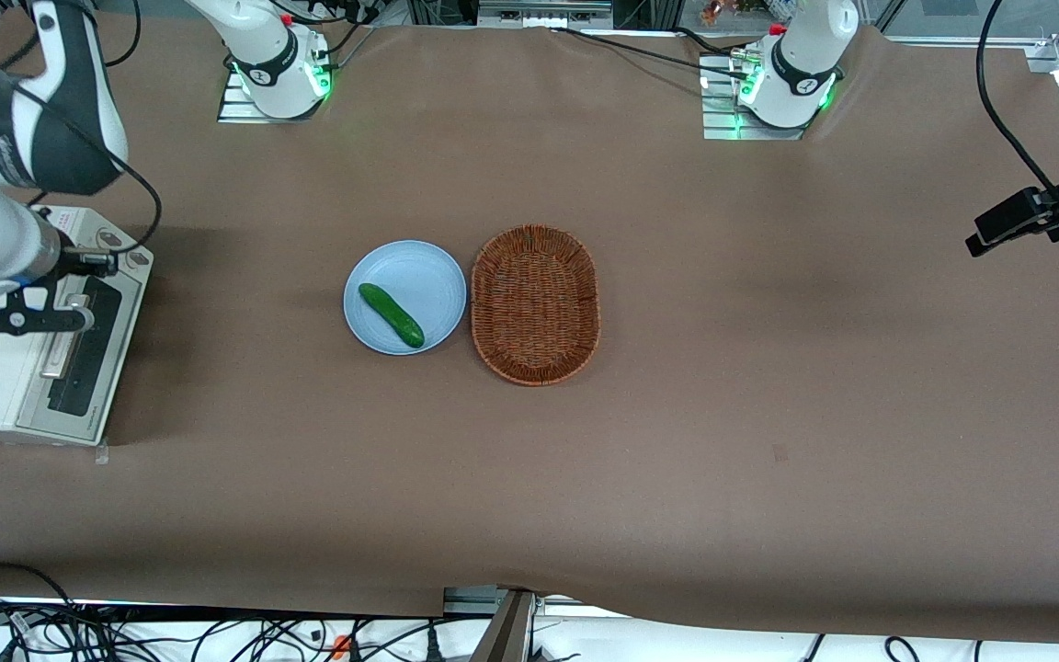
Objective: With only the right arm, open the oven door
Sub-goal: 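Lower the right gripper onto the oven door handle and grip it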
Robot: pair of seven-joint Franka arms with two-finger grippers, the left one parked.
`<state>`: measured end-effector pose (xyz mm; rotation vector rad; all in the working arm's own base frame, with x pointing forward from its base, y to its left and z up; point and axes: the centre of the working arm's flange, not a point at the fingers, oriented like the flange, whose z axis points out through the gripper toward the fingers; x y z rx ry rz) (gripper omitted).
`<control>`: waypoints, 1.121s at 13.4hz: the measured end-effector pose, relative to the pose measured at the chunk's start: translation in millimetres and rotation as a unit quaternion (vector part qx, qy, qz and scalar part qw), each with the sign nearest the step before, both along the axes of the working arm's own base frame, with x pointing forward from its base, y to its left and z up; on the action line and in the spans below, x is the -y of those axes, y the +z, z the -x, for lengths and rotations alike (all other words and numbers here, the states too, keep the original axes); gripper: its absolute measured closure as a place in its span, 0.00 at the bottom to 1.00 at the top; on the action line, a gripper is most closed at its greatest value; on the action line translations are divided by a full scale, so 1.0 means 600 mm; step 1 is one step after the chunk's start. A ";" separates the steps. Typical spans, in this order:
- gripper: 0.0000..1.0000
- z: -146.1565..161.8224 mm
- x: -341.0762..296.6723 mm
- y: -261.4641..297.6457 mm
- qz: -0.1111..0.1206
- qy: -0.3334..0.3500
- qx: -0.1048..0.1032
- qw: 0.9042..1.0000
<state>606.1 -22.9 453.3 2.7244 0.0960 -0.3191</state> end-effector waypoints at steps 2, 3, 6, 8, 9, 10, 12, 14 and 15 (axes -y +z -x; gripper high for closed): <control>0.87 -0.018 0.012 -0.033 0.038 -0.013 0.015 0.999; 0.96 -0.025 0.017 -0.050 0.059 -0.019 0.022 0.998; 0.99 -0.048 0.037 -0.116 0.094 -0.050 0.042 0.993; 0.99 -0.059 0.055 -0.161 0.098 -0.056 0.047 0.992; 0.99 -0.063 0.064 -0.173 0.100 -0.056 0.050 0.992; 0.99 -0.065 0.072 -0.179 0.104 -0.055 0.051 0.992; 0.99 -0.067 0.078 -0.174 0.115 -0.050 0.053 0.991; 0.99 -0.069 0.080 -0.169 0.124 -0.044 0.056 0.990; 0.99 -0.069 0.081 -0.169 0.126 -0.043 0.056 0.989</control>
